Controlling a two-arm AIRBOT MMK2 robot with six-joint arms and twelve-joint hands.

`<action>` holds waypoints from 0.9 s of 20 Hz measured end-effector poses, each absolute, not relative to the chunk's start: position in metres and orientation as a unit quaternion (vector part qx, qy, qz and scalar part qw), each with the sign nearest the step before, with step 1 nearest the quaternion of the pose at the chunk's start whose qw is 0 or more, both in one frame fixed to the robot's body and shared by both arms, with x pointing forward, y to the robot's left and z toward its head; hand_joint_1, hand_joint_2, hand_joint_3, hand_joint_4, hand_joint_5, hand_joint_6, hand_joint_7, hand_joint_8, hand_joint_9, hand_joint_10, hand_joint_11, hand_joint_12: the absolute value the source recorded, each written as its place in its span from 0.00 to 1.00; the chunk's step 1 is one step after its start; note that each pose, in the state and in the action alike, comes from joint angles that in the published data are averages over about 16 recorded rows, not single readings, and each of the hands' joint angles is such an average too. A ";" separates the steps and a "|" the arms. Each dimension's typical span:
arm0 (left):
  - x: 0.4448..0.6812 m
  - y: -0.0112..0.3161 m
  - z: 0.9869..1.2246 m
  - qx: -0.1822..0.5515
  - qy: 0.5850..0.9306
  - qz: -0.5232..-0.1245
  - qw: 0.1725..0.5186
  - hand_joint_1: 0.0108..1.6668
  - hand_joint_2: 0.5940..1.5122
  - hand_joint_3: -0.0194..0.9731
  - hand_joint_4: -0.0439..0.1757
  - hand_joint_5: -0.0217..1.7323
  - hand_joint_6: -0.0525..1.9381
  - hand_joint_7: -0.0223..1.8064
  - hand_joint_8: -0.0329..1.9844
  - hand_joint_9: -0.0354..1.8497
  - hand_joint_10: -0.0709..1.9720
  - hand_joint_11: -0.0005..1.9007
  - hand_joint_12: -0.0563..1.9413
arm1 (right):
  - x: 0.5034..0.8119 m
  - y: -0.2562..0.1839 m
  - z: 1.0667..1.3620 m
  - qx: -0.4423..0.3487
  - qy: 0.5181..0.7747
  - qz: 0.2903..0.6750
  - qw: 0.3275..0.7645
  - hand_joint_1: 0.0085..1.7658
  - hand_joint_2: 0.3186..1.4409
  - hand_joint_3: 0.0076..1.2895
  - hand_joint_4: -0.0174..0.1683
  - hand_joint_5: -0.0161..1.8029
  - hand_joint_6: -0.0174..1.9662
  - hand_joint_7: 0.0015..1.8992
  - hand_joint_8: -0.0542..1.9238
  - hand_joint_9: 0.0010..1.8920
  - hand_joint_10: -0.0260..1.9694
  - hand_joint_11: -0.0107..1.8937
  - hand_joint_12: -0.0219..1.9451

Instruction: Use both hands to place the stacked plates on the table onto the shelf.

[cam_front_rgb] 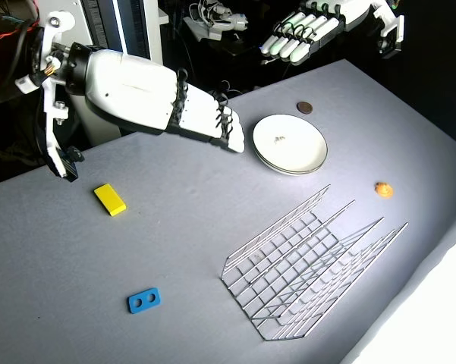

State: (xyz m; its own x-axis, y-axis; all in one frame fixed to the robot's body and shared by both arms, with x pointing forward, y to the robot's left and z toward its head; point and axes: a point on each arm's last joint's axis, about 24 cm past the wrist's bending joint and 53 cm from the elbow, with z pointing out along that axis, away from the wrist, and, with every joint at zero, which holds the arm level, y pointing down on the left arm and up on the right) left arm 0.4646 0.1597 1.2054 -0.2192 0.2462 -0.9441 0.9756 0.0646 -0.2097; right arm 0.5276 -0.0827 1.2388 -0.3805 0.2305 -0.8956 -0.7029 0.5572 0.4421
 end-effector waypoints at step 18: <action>0.453 0.158 1.199 0.517 0.614 -0.472 0.366 0.00 0.54 0.05 0.19 0.05 0.03 0.04 0.02 0.03 0.04 0.01 0.02 | 0.531 -0.085 1.250 -0.133 0.690 0.466 0.538 0.63 0.57 0.01 0.10 0.02 0.02 0.00 0.03 0.01 0.02 0.02 0.05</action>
State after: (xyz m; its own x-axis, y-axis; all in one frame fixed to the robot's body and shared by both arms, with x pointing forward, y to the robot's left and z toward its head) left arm 0.4530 0.1581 1.1989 -0.1986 0.2887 -0.9366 0.9793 0.0211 -0.2012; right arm 0.5306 -0.0849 1.2498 -0.3863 0.3181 -0.8658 -0.6852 0.5294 0.5003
